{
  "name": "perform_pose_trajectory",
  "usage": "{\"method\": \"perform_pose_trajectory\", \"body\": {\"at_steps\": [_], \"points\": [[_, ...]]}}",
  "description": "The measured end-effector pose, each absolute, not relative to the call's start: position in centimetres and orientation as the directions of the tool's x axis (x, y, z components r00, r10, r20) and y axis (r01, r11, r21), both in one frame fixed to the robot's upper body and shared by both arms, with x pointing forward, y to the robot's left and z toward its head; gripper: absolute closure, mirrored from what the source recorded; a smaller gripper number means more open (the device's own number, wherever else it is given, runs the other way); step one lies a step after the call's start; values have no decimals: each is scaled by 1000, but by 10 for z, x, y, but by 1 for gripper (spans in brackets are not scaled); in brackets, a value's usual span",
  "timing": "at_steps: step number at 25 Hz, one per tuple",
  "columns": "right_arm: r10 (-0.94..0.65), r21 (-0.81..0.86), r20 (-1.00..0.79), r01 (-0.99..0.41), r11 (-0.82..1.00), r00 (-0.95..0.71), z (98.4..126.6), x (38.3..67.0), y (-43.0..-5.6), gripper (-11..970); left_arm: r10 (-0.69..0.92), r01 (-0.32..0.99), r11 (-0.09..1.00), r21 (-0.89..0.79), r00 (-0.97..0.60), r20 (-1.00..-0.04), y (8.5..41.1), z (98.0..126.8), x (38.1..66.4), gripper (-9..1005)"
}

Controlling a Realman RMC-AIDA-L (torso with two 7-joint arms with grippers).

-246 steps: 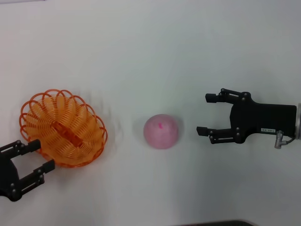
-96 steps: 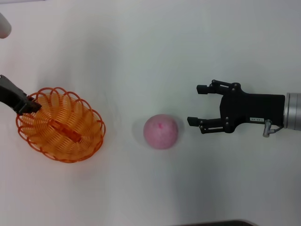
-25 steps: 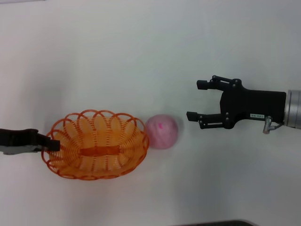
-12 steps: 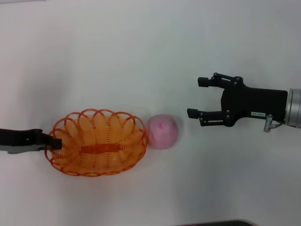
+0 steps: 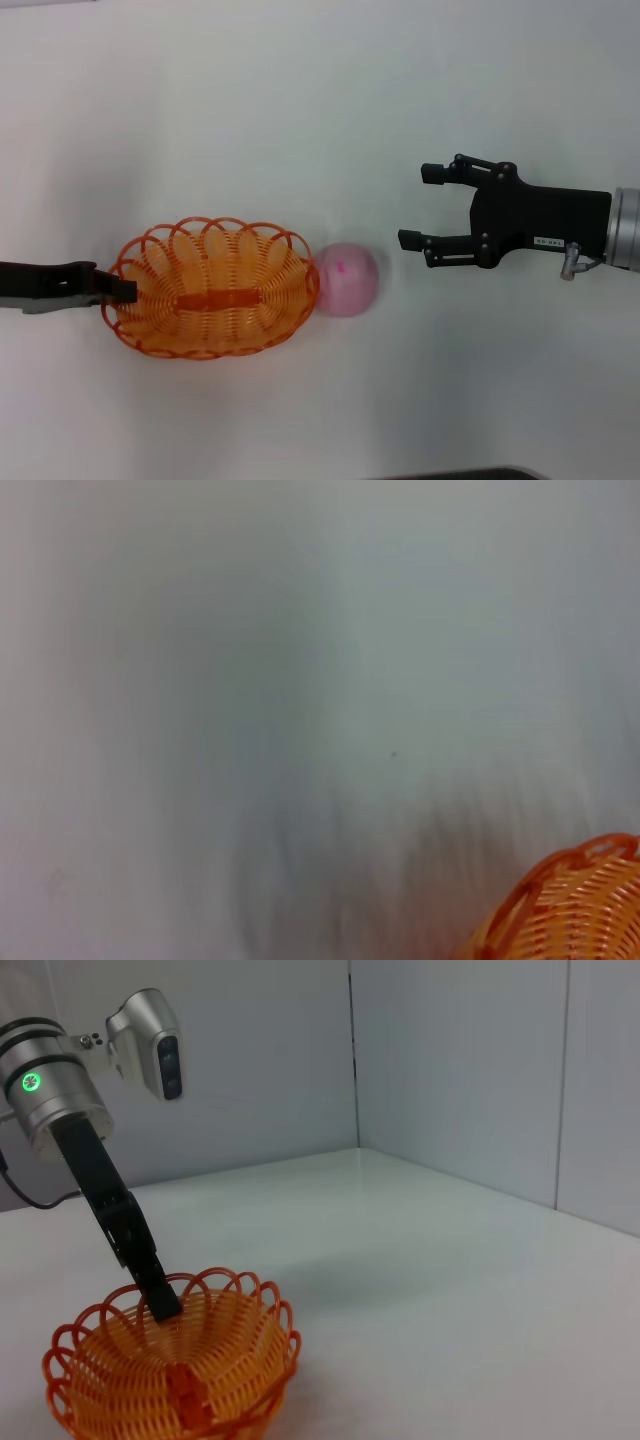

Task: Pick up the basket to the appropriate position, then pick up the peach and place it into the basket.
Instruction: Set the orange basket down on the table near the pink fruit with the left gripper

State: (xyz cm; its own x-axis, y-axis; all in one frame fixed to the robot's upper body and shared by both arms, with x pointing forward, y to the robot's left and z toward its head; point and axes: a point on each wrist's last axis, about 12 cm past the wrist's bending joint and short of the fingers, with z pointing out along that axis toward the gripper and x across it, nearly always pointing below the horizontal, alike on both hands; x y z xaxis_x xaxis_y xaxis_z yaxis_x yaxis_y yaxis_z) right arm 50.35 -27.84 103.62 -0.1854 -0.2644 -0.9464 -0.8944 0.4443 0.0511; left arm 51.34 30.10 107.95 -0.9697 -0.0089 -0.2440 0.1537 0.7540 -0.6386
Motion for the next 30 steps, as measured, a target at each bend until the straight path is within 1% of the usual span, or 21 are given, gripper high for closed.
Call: {"method": "perform_pose_trajectory", "body": {"at_steps": [6,12,30], "points": [[-265,51,-946,-893,446,-186,1036,504,-279,19,-6,157,760,-631,-969,-247,299,1079,515,930],[-267,49,-946,-893,448,-186,1036,504,-279,19,-13,161,742,-651,-967,-255,295,1078,514,929],[-269,47,-945,-892,449,-185,1036,504,-280,18,-12,155,758,-633,-968,-251,296,1077,513,929]]}}
